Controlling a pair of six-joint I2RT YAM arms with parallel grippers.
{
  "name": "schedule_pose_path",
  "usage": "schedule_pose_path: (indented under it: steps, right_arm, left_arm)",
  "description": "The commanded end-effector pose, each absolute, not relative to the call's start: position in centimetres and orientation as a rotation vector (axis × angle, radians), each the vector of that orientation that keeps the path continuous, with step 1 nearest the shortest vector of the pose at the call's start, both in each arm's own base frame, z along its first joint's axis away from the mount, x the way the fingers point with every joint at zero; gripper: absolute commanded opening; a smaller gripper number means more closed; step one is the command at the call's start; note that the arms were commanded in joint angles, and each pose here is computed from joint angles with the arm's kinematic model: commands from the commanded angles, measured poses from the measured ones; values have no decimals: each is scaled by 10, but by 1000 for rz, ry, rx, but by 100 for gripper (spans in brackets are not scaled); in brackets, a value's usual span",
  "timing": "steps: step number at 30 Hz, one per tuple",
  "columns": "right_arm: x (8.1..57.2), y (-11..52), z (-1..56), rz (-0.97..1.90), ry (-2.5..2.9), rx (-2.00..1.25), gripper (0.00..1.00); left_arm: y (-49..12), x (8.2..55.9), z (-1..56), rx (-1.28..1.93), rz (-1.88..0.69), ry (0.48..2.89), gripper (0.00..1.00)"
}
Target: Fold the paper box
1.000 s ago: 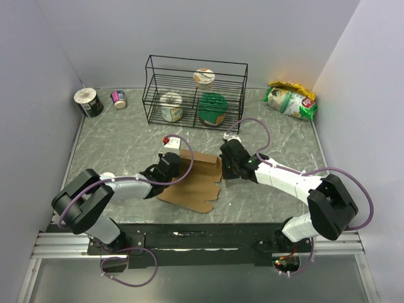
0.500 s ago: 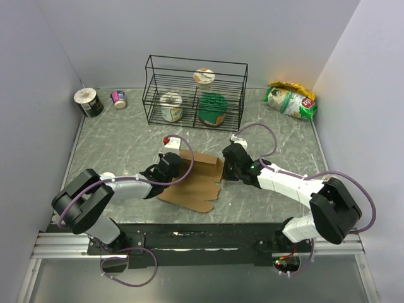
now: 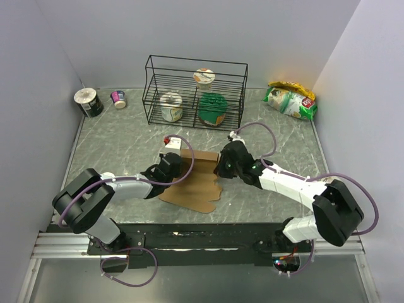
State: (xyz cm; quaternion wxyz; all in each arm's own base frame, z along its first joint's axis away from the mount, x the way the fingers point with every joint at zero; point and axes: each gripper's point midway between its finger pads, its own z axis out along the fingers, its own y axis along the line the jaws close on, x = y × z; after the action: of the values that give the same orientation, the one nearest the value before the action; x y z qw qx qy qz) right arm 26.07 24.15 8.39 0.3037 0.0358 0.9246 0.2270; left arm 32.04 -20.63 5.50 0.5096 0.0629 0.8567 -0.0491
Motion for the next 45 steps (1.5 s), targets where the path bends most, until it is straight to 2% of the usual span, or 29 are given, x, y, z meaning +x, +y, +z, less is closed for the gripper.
schedule_pose_path:
  steps: [1,10,22,25,28,29,31,32,34,35,38,40,45]
  right_arm:
    - [273,299,173,989,2170,61,4]
    - [270,292,135,892,2260,48,4]
    - [272,238,81,399,2404,-25,7]
    - [272,231,74,353,2411,-29,8]
    - [273,231,66,338,2424,-39,8]
    - [275,231,67,330,2421,-36,8]
    - [277,230,66,303,2423,-49,9]
    - [277,228,65,287,2423,-51,9]
    - [280,227,68,277,2414,-58,9]
    - [281,226,70,274,2408,-57,10]
    - [283,225,74,281,2390,-61,13]
    - [284,225,76,286,2386,-69,13]
    - [284,227,77,314,2384,-77,13]
  left_arm:
    - [-255,281,30,326,-340,2187,1]
    - [-255,281,30,325,-338,2186,1]
    - [-251,281,33,320,-323,2178,1]
    - [-250,281,36,322,-326,2173,4]
    - [-253,278,43,335,-357,2164,24]
    - [-253,277,45,337,-364,2163,37]
    - [-255,275,59,333,-401,2143,51]
    - [-255,273,64,328,-417,2135,61]
    - [-257,270,80,312,-471,2113,71]
    - [-257,268,85,309,-487,2108,79]
    - [-256,259,97,309,-539,2117,93]
    - [-255,255,109,300,-580,2110,98]
    - [-239,245,138,253,-741,2107,96]
